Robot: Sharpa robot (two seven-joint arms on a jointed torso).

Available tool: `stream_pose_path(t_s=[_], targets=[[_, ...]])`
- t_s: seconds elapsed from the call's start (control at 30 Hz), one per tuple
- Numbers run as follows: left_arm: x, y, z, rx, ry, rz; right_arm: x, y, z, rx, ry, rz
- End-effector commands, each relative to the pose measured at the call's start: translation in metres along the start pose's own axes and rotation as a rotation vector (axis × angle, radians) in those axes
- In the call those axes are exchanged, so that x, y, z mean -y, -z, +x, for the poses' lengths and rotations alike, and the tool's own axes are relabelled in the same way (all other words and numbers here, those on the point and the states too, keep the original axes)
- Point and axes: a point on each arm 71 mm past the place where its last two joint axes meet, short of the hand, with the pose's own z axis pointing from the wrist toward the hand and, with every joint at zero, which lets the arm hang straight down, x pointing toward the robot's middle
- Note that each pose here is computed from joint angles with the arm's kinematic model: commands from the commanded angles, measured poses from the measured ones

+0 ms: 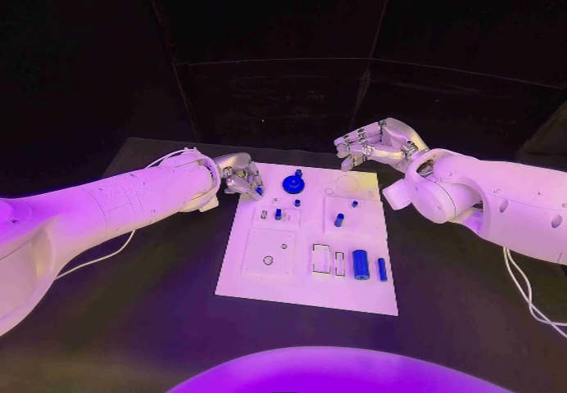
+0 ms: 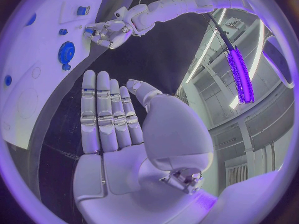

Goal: Assemble the parts on the task board

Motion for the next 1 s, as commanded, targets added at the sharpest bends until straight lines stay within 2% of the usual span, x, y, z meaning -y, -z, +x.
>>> stream_pose_path(t_s=[0.03,1.0], targets=[[-0.0007,-0.0001,0.0013,-0.013,-0.001,-0.008,-0.0020,-0.0003,0.0004,-0.007,-0.002,-0.013],[-0.0015,0.0022,0.0024,-0.017,0.001,-0.006,-0.0016,0.0000,-0.0007,-0.005,-0.001,-0.012]])
